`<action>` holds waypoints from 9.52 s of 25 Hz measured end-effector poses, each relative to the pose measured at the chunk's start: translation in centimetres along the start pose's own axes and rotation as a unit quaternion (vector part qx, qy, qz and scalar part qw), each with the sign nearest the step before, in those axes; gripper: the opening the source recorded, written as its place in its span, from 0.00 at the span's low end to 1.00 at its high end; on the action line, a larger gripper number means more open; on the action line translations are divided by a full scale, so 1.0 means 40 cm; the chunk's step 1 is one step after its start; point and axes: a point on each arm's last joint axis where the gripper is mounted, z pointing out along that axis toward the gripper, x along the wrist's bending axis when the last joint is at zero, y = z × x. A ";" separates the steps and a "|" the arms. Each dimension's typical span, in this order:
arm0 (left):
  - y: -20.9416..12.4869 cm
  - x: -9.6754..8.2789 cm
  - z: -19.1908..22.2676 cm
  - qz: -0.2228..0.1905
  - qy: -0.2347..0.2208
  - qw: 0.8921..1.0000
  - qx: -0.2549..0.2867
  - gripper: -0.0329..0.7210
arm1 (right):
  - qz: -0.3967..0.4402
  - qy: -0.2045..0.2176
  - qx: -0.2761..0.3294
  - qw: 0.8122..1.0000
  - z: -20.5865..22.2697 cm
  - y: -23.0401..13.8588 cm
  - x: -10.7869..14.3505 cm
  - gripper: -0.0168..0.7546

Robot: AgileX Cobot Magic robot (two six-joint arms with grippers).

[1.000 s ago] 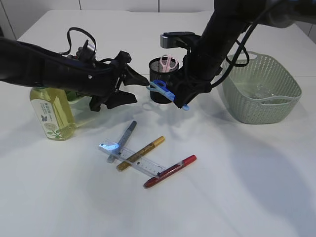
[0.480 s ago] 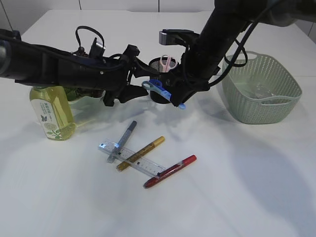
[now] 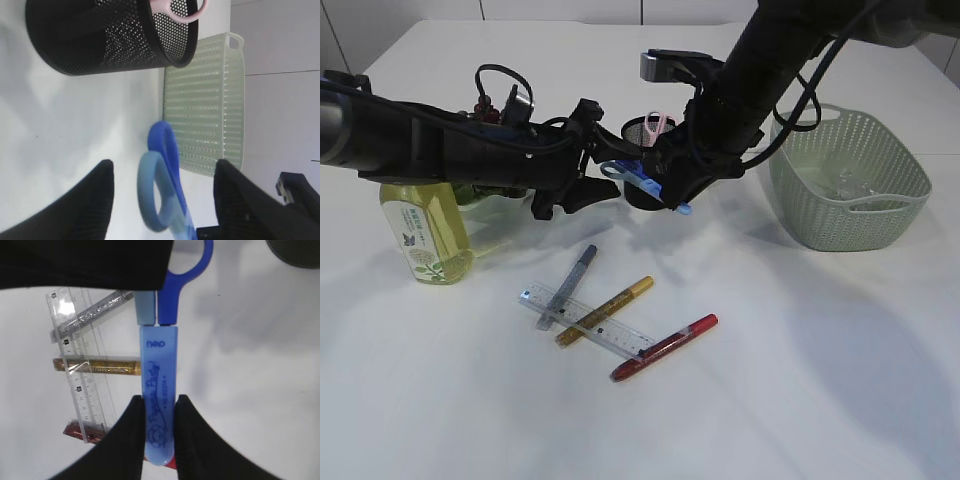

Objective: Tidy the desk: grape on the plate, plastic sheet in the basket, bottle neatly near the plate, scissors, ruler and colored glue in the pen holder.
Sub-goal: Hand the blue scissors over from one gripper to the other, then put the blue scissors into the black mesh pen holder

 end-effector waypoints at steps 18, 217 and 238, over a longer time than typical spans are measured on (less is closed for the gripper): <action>-0.014 -0.021 0.050 0.012 -0.016 1.000 0.014 0.56 | -0.003 0.007 -0.004 1.000 0.000 0.002 0.003 0.21; 0.107 -0.272 0.154 0.503 0.134 0.840 -0.154 0.11 | 0.153 -0.101 0.033 0.982 -0.278 -0.465 0.240 0.43; 0.116 -0.205 0.191 0.495 0.147 0.843 -0.151 0.11 | 0.154 -0.097 0.028 0.983 -0.277 -0.463 0.241 0.43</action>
